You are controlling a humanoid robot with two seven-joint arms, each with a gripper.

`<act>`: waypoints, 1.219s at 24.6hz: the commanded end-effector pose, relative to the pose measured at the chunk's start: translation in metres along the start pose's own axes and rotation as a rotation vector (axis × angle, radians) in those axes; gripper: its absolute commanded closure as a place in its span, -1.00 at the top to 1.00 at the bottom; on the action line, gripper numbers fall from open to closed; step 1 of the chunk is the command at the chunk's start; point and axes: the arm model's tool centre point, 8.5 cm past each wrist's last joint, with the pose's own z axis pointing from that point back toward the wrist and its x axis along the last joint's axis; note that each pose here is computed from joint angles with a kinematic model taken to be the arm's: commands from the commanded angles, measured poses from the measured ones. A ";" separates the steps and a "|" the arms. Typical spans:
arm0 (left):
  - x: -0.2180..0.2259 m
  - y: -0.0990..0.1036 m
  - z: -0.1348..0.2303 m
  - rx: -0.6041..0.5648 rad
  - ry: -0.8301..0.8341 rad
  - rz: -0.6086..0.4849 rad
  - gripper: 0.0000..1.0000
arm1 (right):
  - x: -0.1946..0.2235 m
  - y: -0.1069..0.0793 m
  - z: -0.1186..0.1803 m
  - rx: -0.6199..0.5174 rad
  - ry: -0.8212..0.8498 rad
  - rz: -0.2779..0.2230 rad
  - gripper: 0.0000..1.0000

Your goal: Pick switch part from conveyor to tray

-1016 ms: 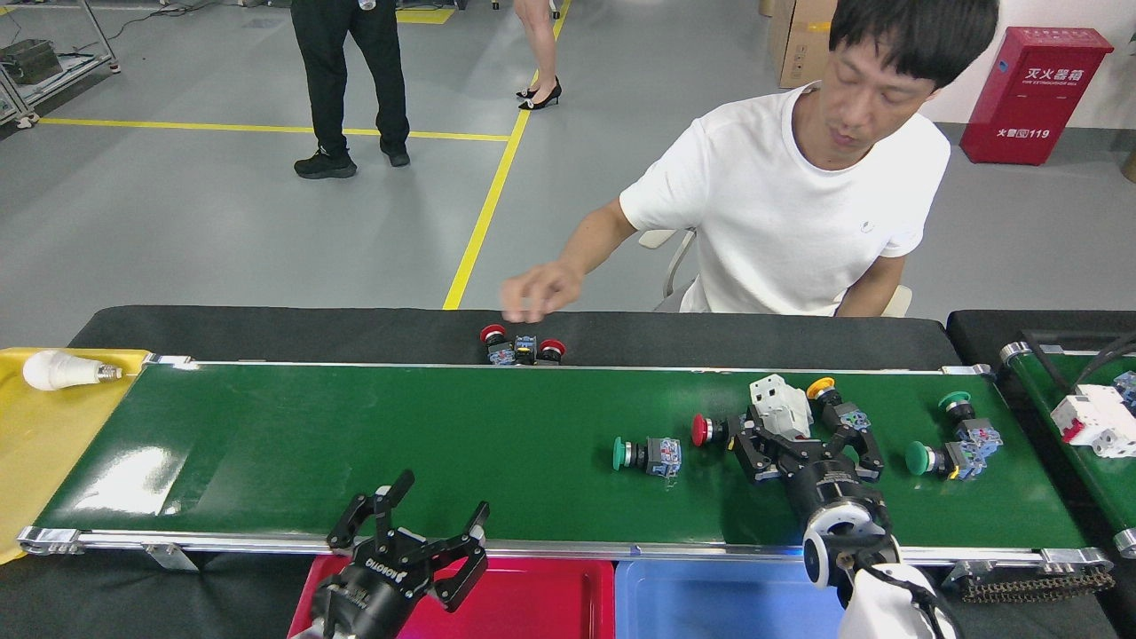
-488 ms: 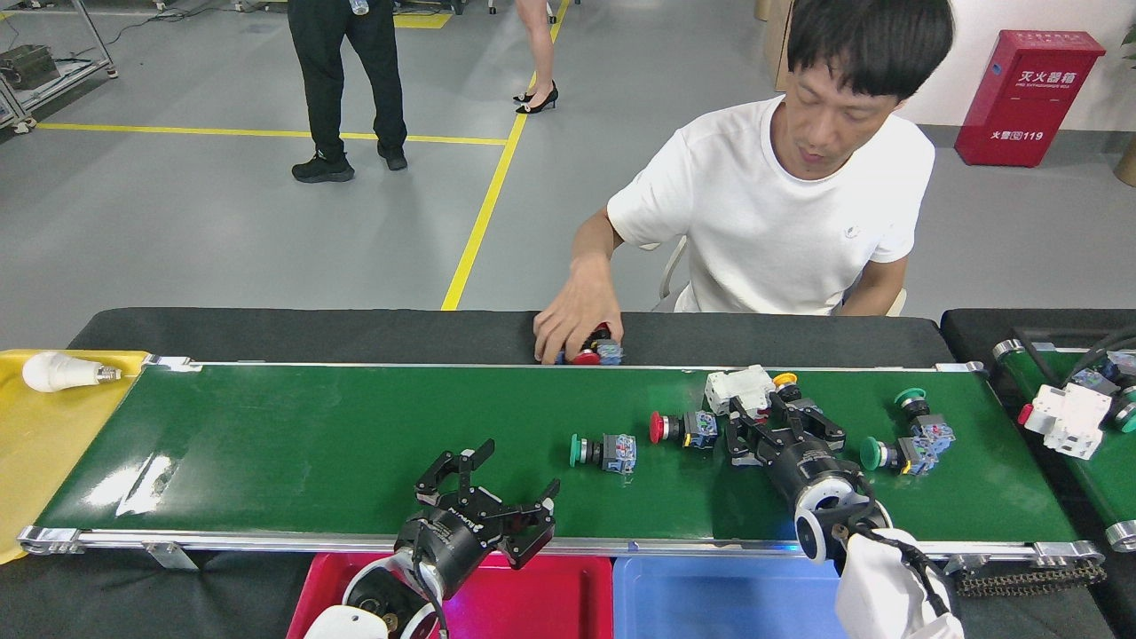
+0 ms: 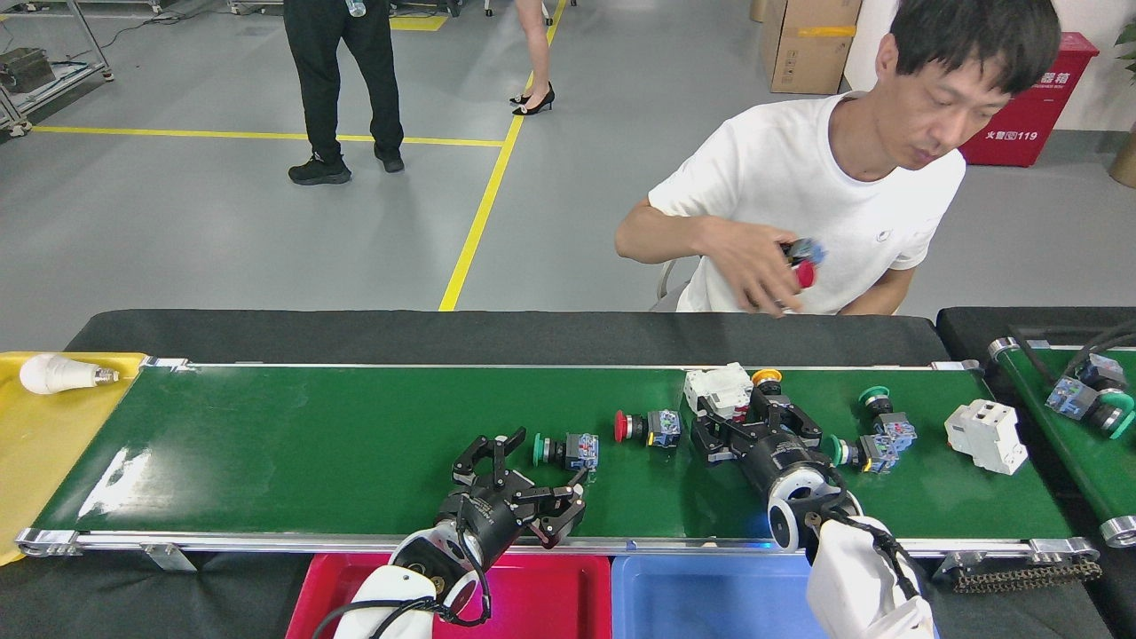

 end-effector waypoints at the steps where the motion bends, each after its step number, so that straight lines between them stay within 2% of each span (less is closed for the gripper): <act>1: -0.010 0.007 -0.004 0.032 0.017 -0.012 0.42 | -0.001 -0.012 -0.002 -0.027 -0.016 0.008 -0.43; 4: -0.014 0.005 -0.001 0.070 0.022 -0.008 -0.18 | 0.000 -0.015 -0.002 -0.033 -0.028 -0.008 -0.45; 6: -0.012 0.001 0.001 0.072 0.014 -0.001 -0.72 | 0.003 -0.019 -0.001 -0.044 -0.049 -0.012 -0.45; 7: -0.010 -0.002 0.003 0.071 0.014 0.007 -0.83 | 0.007 -0.026 0.000 -0.063 -0.082 -0.018 -0.45; 10: -0.017 -0.003 0.014 0.106 0.056 0.082 -0.89 | 0.013 -0.051 0.018 -0.131 -0.188 -0.017 -0.45; 12: -0.030 -0.005 0.034 0.140 0.086 0.108 -0.88 | 0.013 -0.049 0.045 -0.155 -0.279 0.005 -0.44; 15: -0.044 -0.014 0.078 0.174 0.137 0.128 -0.88 | 0.015 -0.035 0.093 -0.184 -0.481 0.030 -0.39; 18: -0.050 -0.027 0.137 0.195 0.171 0.142 -0.86 | 0.007 -0.012 0.148 -0.191 -0.689 0.009 -0.39; 21: -0.036 -0.038 0.195 0.190 0.170 0.144 -0.85 | -0.008 0.007 0.169 -0.157 -0.636 -0.028 -0.38; 24: -0.002 -0.052 0.240 0.148 0.133 0.158 -0.81 | -0.029 0.030 0.196 -0.123 -0.556 -0.065 -0.37; 25: 0.007 -0.058 0.249 0.122 0.120 0.160 -0.76 | -0.036 0.034 0.200 -0.124 -0.529 -0.078 -0.37; 26: 0.012 -0.065 0.257 0.089 0.109 0.154 -0.61 | -0.039 0.035 0.202 -0.125 -0.515 -0.084 -0.37; 27: 0.018 -0.070 0.259 0.068 0.091 0.149 -0.28 | -0.038 0.036 0.202 -0.122 -0.516 -0.086 -0.35; 28: 0.024 -0.070 0.256 0.062 0.078 0.145 0.15 | -0.035 0.038 0.202 -0.113 -0.520 -0.086 -0.34; 29: 0.026 -0.071 0.255 0.057 0.076 0.144 0.98 | -0.027 0.047 0.204 -0.089 -0.532 -0.096 -0.32; 30: 0.028 -0.071 0.255 0.058 0.080 0.149 1.00 | -0.024 0.053 0.207 -0.069 -0.534 -0.104 -0.26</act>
